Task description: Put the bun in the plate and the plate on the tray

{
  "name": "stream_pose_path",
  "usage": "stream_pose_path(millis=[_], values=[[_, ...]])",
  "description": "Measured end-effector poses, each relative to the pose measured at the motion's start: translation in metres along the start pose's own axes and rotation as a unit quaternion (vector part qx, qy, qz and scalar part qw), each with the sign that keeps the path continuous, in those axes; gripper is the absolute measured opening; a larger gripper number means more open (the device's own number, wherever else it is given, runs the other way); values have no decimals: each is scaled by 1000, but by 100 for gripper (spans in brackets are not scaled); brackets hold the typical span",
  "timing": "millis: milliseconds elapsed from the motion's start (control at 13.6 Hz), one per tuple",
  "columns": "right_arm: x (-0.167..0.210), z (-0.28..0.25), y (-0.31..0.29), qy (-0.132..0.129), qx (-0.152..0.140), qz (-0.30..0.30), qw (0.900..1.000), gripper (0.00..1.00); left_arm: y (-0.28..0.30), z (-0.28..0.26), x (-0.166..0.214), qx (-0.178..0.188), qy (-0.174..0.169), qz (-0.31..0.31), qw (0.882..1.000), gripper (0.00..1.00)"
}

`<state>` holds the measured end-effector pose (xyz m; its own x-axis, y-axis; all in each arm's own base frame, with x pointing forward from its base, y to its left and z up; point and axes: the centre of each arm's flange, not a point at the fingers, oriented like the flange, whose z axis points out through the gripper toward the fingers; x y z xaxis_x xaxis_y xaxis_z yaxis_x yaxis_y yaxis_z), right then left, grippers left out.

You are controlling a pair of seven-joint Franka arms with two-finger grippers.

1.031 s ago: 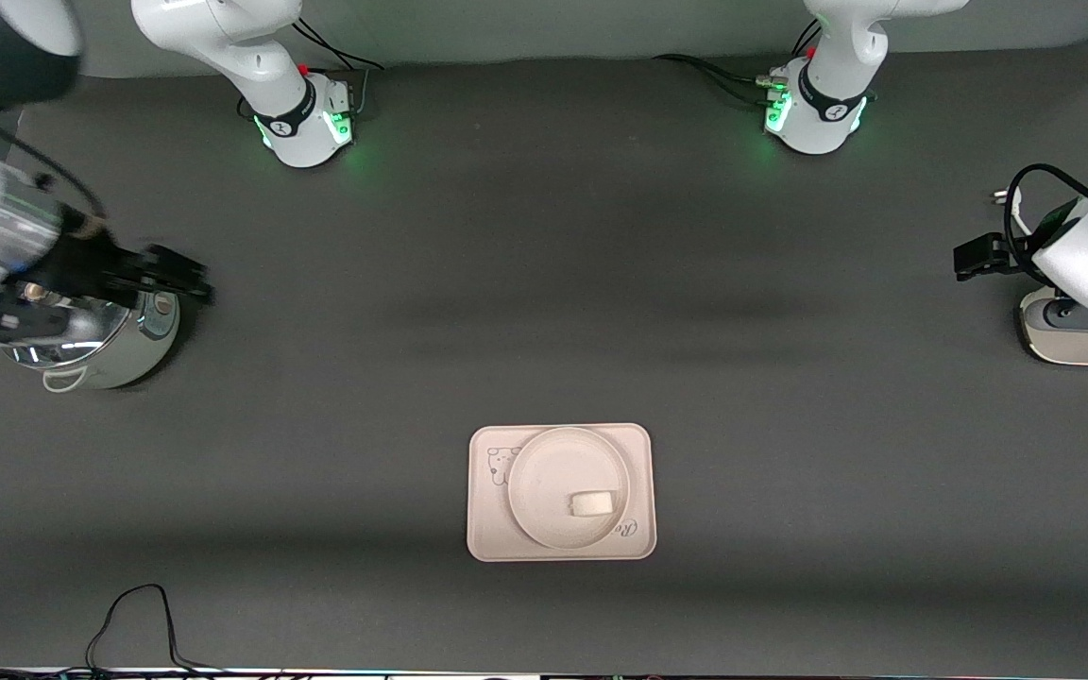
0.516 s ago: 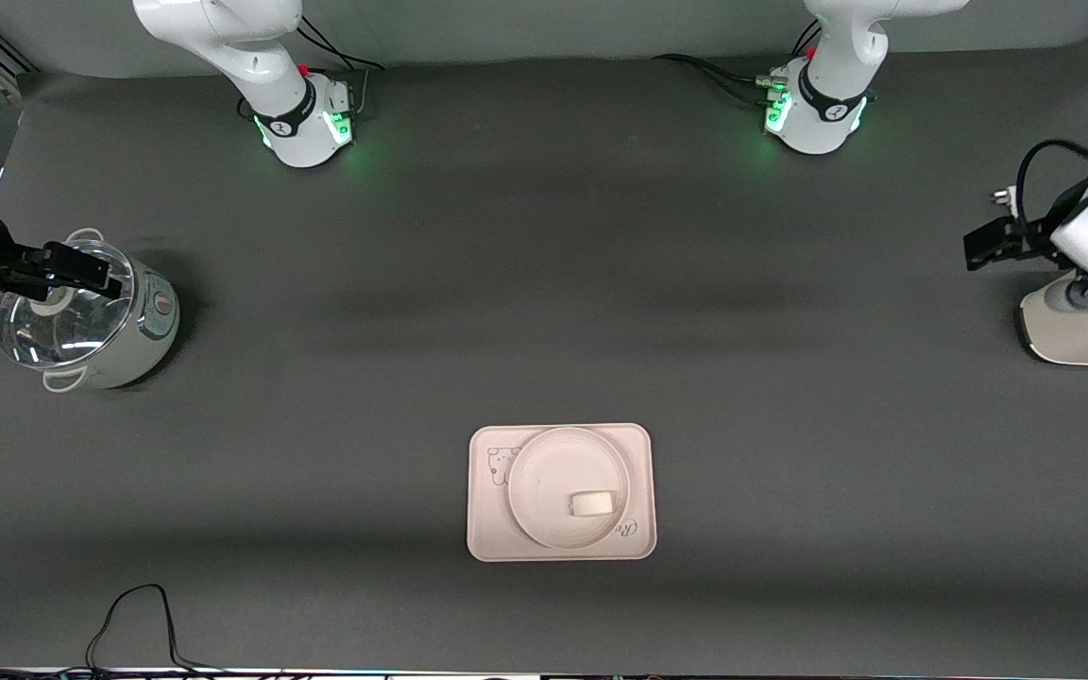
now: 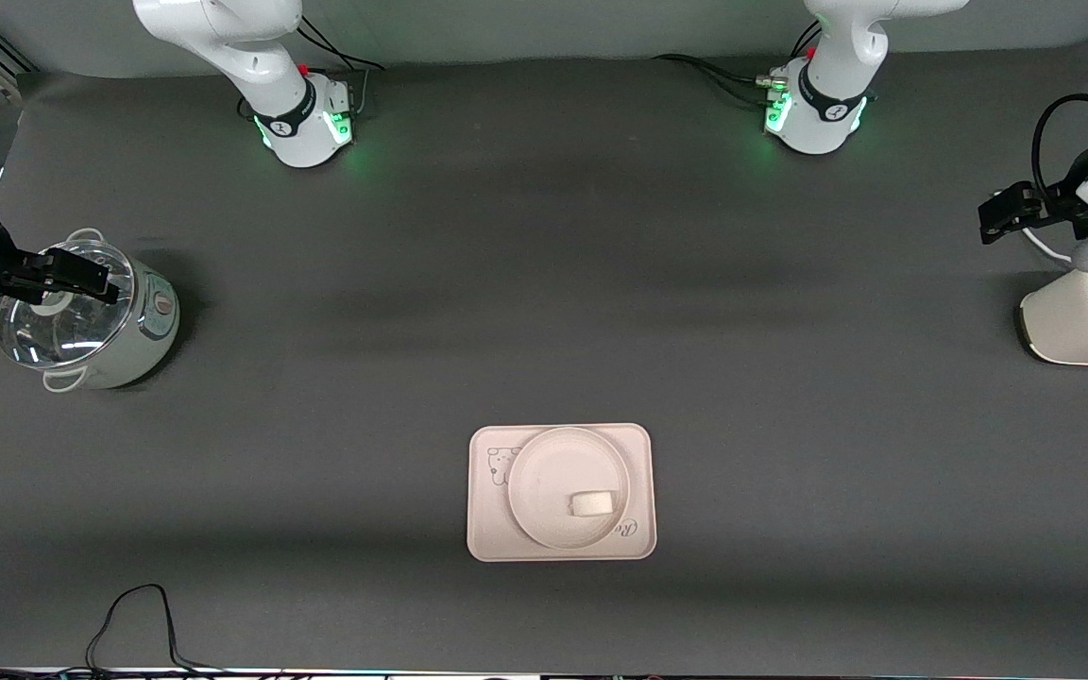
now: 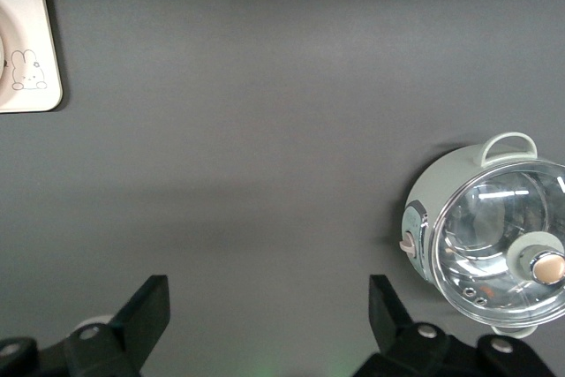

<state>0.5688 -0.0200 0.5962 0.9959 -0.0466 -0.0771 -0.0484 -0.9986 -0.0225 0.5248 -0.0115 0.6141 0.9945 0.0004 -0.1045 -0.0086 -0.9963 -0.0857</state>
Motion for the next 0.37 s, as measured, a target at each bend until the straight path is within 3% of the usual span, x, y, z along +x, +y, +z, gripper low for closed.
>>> stream_pose_path(millis=[368], values=[[0,1,0,-1,-1,0,1000,100,-2,-2,-1,0,2,-3,1000,100]])
